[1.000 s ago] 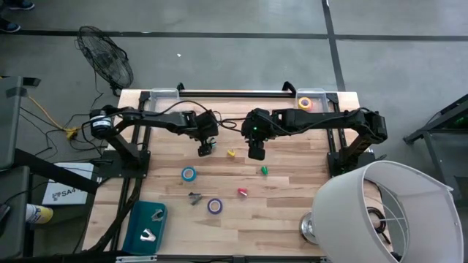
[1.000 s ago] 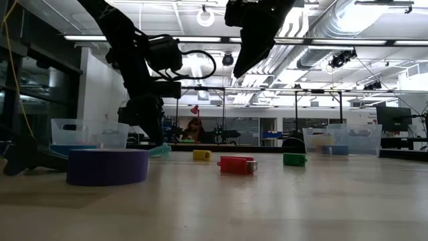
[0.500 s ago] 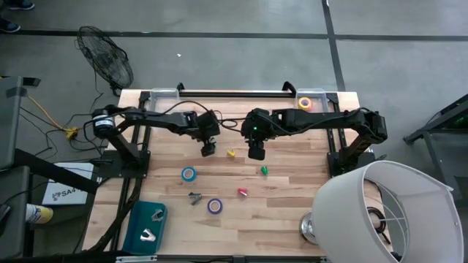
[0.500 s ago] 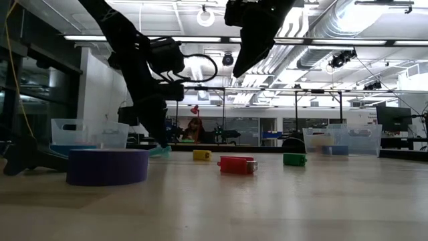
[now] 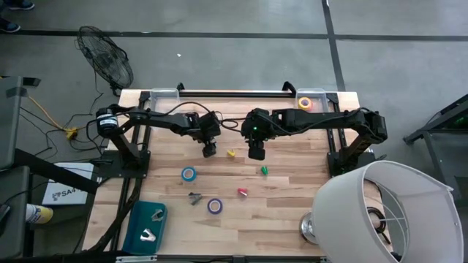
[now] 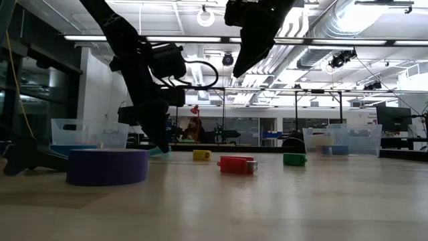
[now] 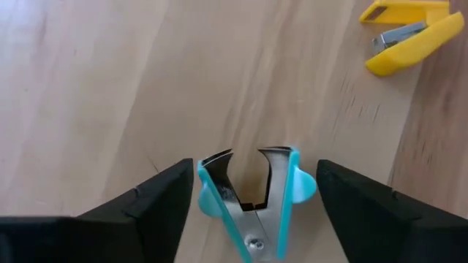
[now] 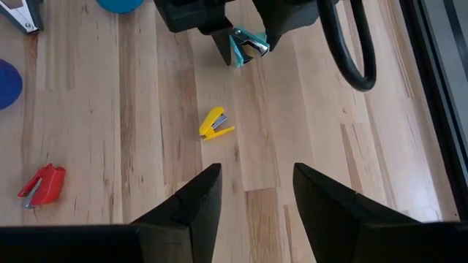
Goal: Pick and place Stapler, Stapler remover, tape
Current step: Put the light blue staple remover into the blue bin
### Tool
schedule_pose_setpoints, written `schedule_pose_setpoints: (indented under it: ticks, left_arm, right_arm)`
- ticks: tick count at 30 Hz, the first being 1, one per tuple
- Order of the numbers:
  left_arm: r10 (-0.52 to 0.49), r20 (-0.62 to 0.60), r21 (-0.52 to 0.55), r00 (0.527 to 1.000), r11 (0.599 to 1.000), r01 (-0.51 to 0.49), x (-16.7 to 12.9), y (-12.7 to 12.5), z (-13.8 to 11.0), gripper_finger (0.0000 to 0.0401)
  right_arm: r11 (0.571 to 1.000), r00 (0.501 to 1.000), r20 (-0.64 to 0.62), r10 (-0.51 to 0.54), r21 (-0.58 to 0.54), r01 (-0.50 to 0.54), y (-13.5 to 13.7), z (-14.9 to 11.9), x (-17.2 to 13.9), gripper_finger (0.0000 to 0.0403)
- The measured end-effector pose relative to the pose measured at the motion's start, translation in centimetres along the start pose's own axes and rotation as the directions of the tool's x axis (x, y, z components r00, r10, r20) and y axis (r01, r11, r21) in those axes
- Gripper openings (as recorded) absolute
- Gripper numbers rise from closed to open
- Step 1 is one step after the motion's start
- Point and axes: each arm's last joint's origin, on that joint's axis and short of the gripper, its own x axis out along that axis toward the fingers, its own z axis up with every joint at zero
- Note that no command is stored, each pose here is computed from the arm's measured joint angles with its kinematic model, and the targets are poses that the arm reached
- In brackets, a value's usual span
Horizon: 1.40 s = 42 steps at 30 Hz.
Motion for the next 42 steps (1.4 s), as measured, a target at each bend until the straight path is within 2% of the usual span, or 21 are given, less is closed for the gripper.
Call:
schedule_pose_setpoints:
  ticks: [16, 21, 25, 31, 36, 42]
  left_arm:
    - [-0.009, -0.013, -0.015, 1.000, 1.000, 0.009, 0.0, 0.0, -0.1, 0.0127]
    - [-0.059, -0.025, 0.018, 0.998, 0.998, 0.060, -0.1, -0.2, -0.2, 0.0086]
    - [-0.126, -0.065, 0.026, 0.990, 0.991, 0.128, -0.9, -0.4, -0.7, 0.0086]
    - [-0.194, -0.137, 0.018, 0.971, 0.980, 0.199, -4.1, -1.3, -1.7, 0.0094]
    - [-0.224, -0.147, 0.007, 0.963, 0.974, 0.228, -7.5, -3.3, -2.6, 0.0095]
    - [-0.215, -0.108, -0.013, 0.971, 0.977, 0.215, -11.5, -6.6, -4.0, 0.0096]
  right_arm:
    - [1.000, 1.000, 0.000, 0.001, 0.000, -0.001, 0.0, 0.0, 0.0, 0.0161]
    - [1.000, 1.000, 0.000, 0.001, 0.000, -0.001, 0.0, 0.0, 0.0, 0.0161]
    - [1.000, 1.000, -0.001, 0.002, 0.000, -0.002, 0.0, 0.0, 0.0, 0.0161]
    - [1.000, 1.000, -0.007, 0.002, -0.001, -0.002, 0.0, -0.1, 0.0, 0.0161]
    - [1.000, 1.000, -0.007, 0.001, -0.001, -0.001, 0.0, -0.1, 0.0, 0.0161]
    - [1.000, 1.000, -0.007, 0.000, -0.001, 0.000, 0.0, -0.1, 0.0, 0.0161]
